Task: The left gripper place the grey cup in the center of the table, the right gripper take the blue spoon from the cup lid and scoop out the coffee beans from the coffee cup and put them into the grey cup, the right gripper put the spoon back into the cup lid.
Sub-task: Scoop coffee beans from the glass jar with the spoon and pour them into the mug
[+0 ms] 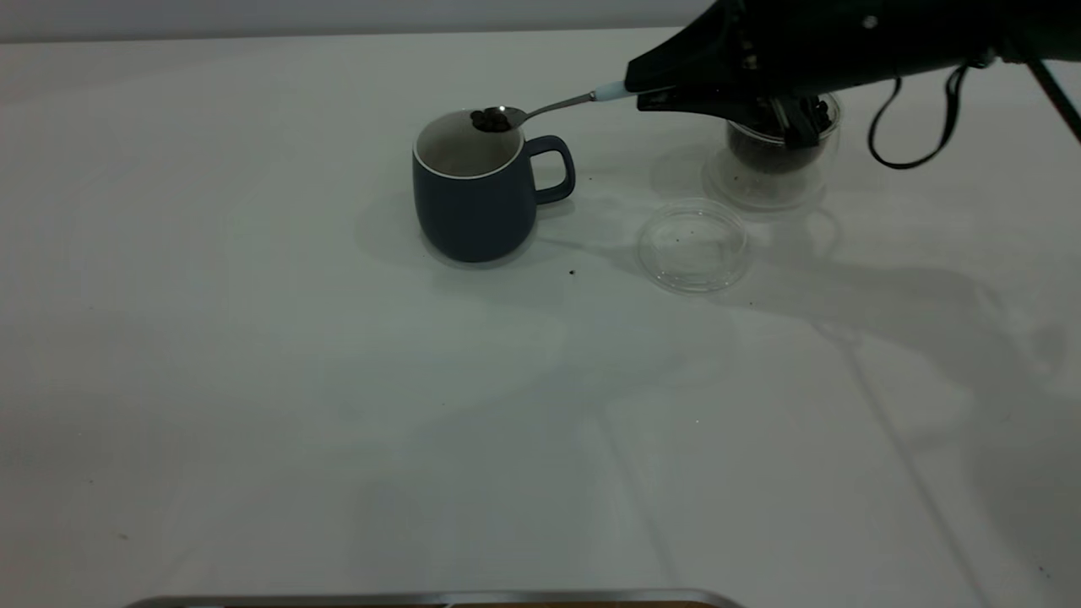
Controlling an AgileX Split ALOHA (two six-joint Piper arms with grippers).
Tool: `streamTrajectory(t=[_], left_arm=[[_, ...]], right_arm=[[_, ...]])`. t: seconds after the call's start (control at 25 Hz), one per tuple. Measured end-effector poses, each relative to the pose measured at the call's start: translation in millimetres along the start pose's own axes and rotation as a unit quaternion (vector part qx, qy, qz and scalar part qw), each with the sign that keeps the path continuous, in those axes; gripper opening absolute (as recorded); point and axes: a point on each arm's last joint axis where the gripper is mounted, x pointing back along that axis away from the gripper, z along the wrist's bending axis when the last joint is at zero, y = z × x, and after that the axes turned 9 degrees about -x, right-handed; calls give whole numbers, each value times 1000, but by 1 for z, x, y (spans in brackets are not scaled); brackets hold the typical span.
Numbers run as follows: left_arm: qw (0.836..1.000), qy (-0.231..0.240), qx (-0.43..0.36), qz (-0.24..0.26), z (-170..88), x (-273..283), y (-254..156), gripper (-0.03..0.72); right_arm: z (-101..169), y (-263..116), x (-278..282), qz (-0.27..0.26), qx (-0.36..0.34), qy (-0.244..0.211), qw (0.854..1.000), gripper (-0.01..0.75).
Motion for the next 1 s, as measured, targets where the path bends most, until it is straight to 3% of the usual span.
streamTrajectory(t=[0.24, 0.4, 0.6, 0.76, 0.88, 1.0], left_arm=[[1000, 0, 0, 0, 0, 0, 0, 592], [1000, 0, 0, 0, 0, 0, 0, 592], [1000, 0, 0, 0, 0, 0, 0, 592], [1000, 0, 0, 0, 0, 0, 0, 592], [1000, 0, 0, 0, 0, 0, 0, 592], [1000, 0, 0, 0, 0, 0, 0, 592]], right_arm=[[12, 4, -14, -10, 37, -20, 999, 108], [14, 7, -15, -15, 132, -26, 991, 108], [14, 8, -15, -10, 310, -29, 950, 108], [13, 9, -15, -9, 376, -38, 926, 108], [11, 10, -15, -11, 382, -52, 923, 108], [13, 10, -14, -13, 354, -49, 934, 108]])
